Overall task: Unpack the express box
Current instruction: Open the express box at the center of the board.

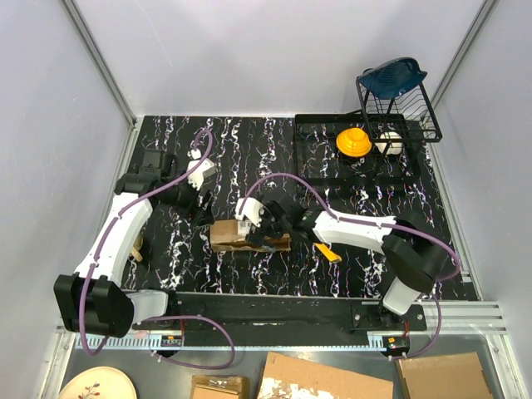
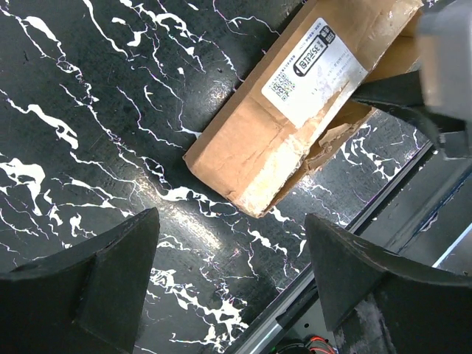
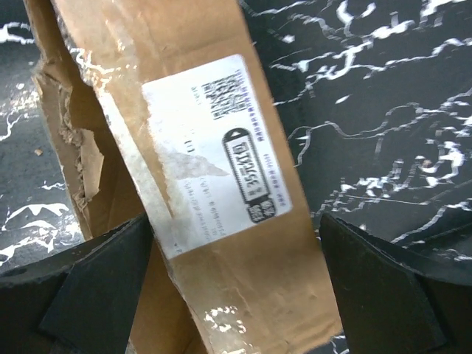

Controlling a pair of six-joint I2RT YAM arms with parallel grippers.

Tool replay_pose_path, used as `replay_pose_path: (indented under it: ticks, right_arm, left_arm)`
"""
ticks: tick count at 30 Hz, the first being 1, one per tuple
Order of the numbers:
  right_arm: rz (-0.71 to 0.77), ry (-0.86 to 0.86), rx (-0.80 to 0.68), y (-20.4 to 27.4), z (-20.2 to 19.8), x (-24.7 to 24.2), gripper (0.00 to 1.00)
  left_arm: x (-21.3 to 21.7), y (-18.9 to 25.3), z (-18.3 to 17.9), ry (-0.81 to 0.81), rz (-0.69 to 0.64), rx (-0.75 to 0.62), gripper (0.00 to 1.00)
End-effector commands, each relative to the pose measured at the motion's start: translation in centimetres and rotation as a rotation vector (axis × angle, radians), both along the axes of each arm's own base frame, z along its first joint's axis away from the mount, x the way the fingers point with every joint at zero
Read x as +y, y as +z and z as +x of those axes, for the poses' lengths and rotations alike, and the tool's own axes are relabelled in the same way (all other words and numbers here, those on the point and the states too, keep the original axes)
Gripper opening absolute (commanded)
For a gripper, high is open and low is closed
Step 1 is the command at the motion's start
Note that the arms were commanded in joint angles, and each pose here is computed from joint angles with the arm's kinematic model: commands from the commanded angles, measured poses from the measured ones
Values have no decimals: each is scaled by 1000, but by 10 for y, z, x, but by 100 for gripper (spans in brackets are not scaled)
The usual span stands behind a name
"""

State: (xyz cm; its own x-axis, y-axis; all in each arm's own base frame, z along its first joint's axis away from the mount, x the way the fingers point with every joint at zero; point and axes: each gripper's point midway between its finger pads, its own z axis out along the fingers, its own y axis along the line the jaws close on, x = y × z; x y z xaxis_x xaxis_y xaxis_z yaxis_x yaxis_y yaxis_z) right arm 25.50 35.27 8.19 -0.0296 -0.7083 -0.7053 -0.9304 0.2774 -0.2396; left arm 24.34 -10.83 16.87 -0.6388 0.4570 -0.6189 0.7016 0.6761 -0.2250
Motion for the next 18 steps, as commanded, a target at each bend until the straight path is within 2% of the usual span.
replay_pose_path:
  ticks: [1,5,9,11,14,15,16,18]
  right_arm:
    - [-49,73,92,-19,-14,1,100]
    - [-95,86,145,-41,-20,-1,100]
    - [-115,123,171,-41,-23,2,100]
    - [-116,122,184,-37,-23,5,95]
    - [-103,82,207,-28,-21,9,67]
    - [-98,42,216,-26,-20,8,43]
    - [-73,13,204,-18,-16,10,35]
    - [-24,-98,140,-10,-4,11,31]
  left_arm:
    - [-3,24,4,-17,-39,-79,82]
    - [-2,26,5,-26,-48,-85,82]
    - [-4,28,6,-41,-61,-88,81]
    - [-4,30,6,-45,-67,-94,81]
    - [-3,37,11,-29,-69,-109,81]
    - [-3,41,14,-18,-68,-122,81]
    - [1,48,19,17,-55,-145,80]
    - [5,63,32,62,-44,-203,80]
